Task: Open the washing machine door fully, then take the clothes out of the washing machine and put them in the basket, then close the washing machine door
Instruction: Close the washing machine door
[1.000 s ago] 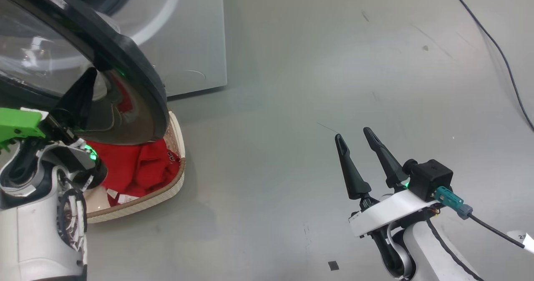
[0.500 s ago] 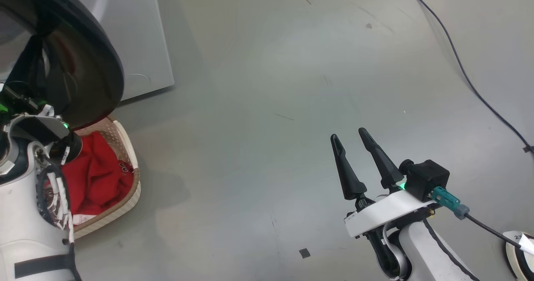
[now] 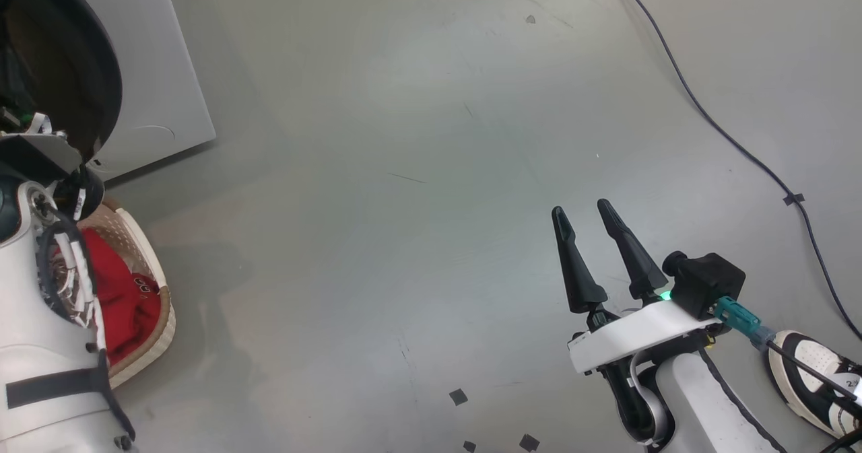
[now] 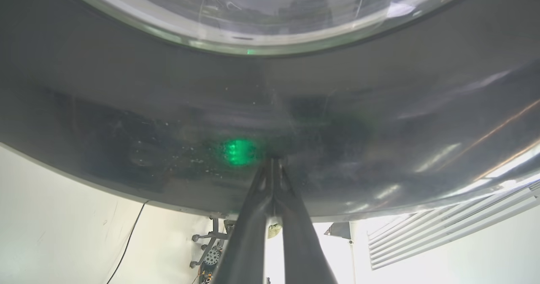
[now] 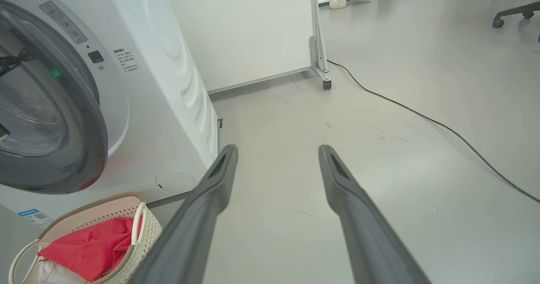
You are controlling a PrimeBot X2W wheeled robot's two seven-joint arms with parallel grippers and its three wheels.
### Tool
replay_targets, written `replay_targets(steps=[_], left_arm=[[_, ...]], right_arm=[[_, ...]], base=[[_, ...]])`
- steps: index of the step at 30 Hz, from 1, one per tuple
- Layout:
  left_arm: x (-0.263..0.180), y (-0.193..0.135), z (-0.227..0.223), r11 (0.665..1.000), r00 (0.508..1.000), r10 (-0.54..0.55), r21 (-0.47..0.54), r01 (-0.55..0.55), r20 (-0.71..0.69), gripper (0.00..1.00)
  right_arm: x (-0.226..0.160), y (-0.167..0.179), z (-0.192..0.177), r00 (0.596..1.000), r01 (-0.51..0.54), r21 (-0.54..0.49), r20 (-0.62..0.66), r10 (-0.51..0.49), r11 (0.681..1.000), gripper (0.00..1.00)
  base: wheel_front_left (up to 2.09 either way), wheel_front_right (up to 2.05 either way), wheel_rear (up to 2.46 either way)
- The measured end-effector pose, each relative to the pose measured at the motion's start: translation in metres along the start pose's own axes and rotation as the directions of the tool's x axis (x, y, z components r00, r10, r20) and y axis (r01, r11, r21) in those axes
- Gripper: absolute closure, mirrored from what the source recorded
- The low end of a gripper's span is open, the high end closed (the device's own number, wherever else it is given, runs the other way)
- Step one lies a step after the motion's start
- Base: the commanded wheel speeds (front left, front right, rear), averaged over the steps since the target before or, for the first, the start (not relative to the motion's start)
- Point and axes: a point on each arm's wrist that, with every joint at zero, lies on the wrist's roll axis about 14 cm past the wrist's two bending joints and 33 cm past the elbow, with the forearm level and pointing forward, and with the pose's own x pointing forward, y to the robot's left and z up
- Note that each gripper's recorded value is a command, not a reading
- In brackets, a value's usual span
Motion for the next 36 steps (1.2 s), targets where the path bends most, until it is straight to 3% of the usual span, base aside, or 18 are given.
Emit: replay_targets(steps=[15,21,30,36], left_arm=[[0.007,0.002,-0.001,1.0,1.0,0.016,0.027,-0.016,0.003,1.0],[-0.007,0.01,-0.014,0.993,0.997,0.035,0.111,-0.027,-0.071,1.0],[-0.057,0.038,-0.01,0.962,0.987,0.107,0.263,-0.072,-0.12,1.0],[-0.095,0.043,-0.008,0.894,0.982,0.134,0.443,-0.061,-0.133,1.0]], right_arm=[[0.001,-0.002,0.003,1.0,0.011,0.006,0.014,-0.011,1.0,0.0],[0.006,0.004,0.007,0.999,-0.015,0.005,0.029,0.014,1.0,0.0],[0.016,0.023,0.013,0.994,-0.099,-0.007,0.049,0.099,0.995,0.0],[0.021,0.042,0.016,0.982,-0.18,-0.018,0.053,0.18,0.984,0.0]], base=[[0.0,0.0,0.0],[0.0,0.0,0.0],[0.0,0.0,0.0],[0.0,0.0,0.0]])
